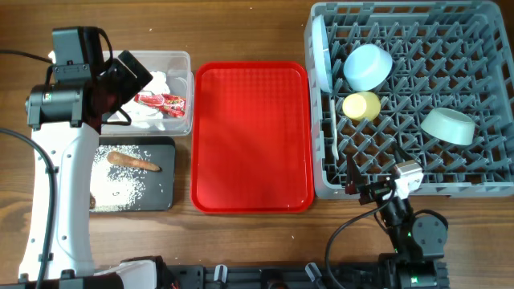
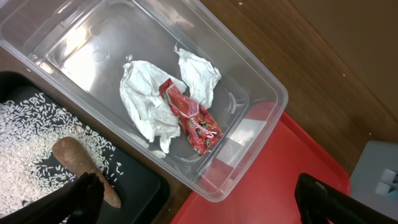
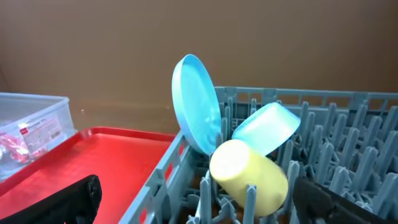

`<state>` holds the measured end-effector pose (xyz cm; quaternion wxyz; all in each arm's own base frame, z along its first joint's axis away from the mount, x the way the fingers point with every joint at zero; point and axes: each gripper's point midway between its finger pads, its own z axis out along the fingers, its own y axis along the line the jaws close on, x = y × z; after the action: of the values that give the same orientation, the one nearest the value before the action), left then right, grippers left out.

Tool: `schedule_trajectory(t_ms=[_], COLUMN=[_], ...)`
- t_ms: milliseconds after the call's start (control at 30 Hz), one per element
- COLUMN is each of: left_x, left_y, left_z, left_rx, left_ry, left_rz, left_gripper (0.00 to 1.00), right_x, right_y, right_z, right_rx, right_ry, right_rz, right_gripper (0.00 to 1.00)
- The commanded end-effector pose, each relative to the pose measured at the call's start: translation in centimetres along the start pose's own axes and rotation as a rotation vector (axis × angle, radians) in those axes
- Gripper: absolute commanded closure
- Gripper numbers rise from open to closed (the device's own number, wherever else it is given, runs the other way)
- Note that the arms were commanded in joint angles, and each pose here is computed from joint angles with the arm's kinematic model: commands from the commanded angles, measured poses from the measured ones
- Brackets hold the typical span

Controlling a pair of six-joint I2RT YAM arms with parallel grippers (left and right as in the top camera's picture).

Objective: Sort waste into correct bins and load items into the dishwasher rack

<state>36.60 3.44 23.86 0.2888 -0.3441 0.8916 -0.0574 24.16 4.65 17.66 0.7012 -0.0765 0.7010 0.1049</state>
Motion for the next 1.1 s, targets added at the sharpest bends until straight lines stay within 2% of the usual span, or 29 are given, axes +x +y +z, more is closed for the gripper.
schedule_trajectory(t_ms=[0,933,1000,1067], left_x=[-0.3,0.1,-0.3,-1.9], left_y=[0.2,0.6,0.6,-0.5], left_z=[-0.2,-0.2,-0.2,-1.2], left_rx=[-0.007,-0.024,-0.027,0.031], left_ry=[-0.015,0.004,-0.015,-0.094], left_rz=[0.001,0.003,0.001,-0.006], left_gripper=[0.0,0.0,0.0,0.0], right_x=[-0.3,-0.2,-0.2,-0.2], right_y=[-0.1,-0.2,-0.2,-0.2], right_z=[-0.1,0.0,0.0,0.0], right_rx=[0.011,0.012,0.012,0.012], right_ry=[-0.014,-0.012,-0.012,-0.012], right_rz=[0.011,0.011,0.012,0.012], right_gripper=[0.0,0.0,0.0,0.0])
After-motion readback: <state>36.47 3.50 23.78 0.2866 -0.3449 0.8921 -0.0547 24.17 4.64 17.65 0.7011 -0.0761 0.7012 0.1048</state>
